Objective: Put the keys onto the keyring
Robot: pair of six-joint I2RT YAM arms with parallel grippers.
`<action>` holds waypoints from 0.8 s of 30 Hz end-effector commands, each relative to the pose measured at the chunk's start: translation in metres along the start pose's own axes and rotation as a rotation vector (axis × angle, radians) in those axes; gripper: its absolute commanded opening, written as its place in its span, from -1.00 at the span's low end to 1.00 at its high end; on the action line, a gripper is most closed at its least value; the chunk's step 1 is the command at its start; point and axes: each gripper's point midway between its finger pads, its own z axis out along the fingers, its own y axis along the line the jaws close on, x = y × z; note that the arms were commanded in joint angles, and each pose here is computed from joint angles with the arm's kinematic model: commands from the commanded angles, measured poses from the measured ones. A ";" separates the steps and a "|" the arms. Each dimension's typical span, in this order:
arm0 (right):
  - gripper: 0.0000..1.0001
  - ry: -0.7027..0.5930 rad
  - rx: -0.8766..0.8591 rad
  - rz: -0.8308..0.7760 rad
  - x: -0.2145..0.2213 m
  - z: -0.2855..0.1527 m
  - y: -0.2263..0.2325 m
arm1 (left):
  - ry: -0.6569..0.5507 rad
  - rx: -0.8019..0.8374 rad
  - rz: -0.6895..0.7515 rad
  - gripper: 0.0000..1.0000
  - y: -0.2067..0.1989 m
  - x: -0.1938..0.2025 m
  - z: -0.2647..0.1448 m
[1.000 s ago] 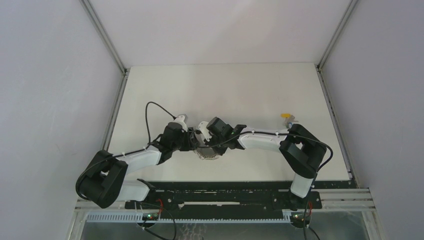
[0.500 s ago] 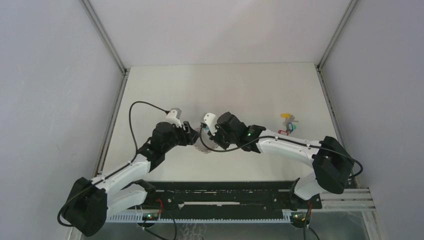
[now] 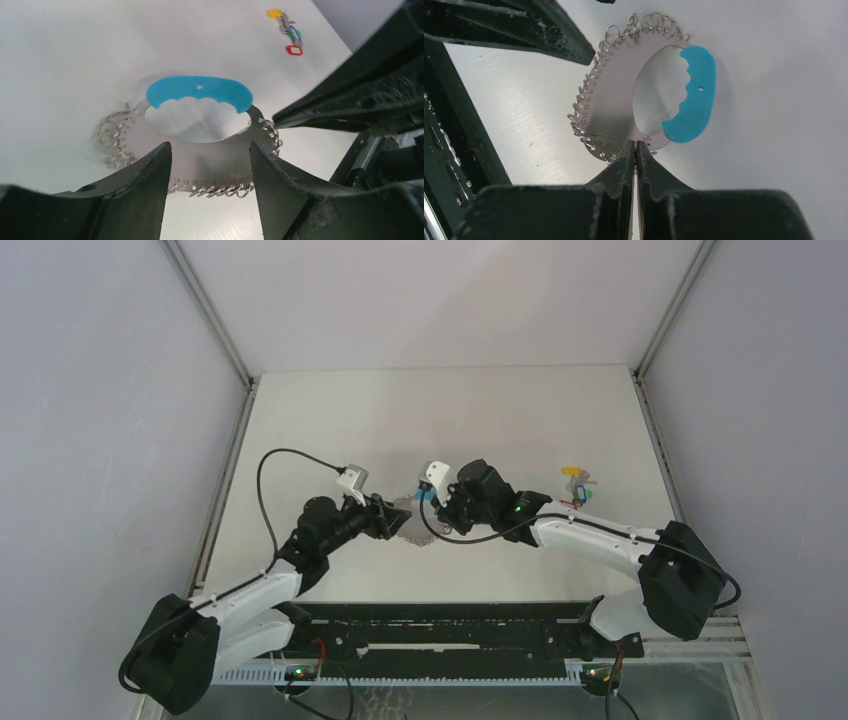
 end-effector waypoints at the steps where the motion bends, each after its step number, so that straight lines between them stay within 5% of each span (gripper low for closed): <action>1: -1.00 -0.147 -0.040 -0.019 -0.031 -0.014 -0.010 | -0.096 0.186 0.124 0.28 -0.029 -0.018 0.006; 11: -1.00 -0.393 -0.170 -0.154 -0.076 -0.033 -0.008 | -0.111 0.294 0.214 0.27 -0.043 -0.018 0.009; 24: -1.00 -0.409 -0.268 -0.281 -0.074 -0.021 0.004 | -0.134 0.382 0.300 0.18 -0.051 -0.012 0.012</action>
